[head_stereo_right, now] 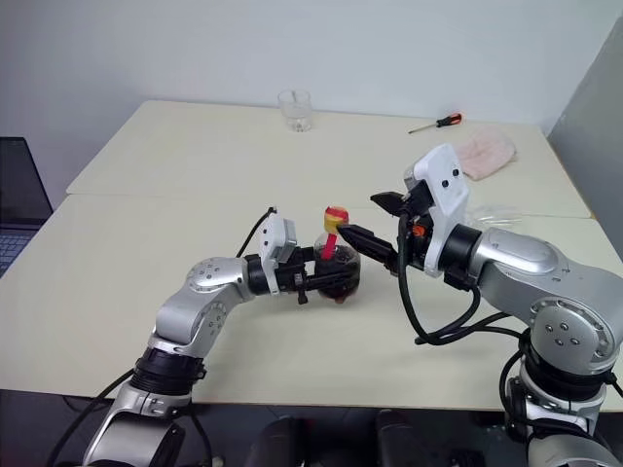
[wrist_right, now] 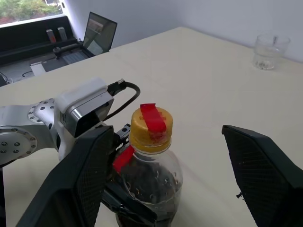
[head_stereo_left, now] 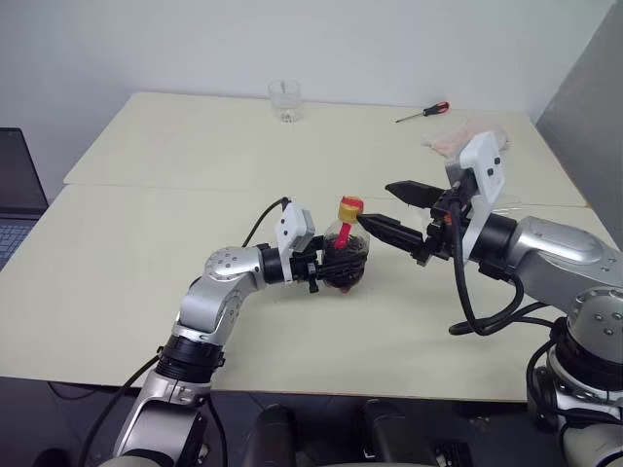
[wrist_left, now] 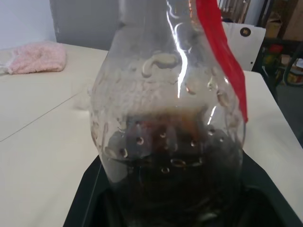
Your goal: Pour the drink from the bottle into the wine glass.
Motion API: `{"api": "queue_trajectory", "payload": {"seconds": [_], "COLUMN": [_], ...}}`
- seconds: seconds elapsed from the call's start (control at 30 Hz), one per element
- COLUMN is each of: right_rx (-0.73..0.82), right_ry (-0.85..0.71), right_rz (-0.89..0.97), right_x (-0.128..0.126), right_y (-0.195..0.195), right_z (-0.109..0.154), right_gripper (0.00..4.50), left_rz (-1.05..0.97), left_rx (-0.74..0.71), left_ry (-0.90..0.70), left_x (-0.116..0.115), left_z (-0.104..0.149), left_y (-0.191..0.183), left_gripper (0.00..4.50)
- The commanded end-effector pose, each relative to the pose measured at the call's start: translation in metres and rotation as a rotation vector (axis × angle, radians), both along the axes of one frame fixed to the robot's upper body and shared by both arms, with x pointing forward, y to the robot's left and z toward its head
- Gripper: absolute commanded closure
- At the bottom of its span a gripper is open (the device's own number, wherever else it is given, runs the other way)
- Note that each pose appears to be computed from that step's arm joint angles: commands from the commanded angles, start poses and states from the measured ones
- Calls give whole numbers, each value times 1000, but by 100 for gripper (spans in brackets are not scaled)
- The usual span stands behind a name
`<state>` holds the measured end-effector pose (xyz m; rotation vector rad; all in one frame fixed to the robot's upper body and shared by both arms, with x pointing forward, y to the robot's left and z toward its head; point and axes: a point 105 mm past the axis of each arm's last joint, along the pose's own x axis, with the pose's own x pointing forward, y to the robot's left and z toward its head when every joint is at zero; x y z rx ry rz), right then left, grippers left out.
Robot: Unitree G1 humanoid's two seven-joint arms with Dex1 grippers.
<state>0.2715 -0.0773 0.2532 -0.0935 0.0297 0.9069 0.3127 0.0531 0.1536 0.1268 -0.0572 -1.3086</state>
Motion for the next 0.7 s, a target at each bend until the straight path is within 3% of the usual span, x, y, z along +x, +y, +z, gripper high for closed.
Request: {"api": "queue_trajectory", "payload": {"seconds": [0.03,0.47,0.6,0.7], "right_rx": [10,50,69,69], "right_ry": [-33,-3,9,23], "right_rz": [11,14,-14,-10], "right_x": [-5,-5,0,-1], "right_y": [4,18,15,15], "right_z": [7,3,2,-2], "right_gripper": [58,58,145,247], "left_rz": [-56,-62,-52,-48], "left_rx": [-5,12,5,4], "left_ry": [-80,-106,-100,-98], "left_x": [-6,-6,-6,-7], "left_z": [13,10,8,8], "left_y": [-8,-11,-10,-10], "left_gripper": [272,274,274,279]}}
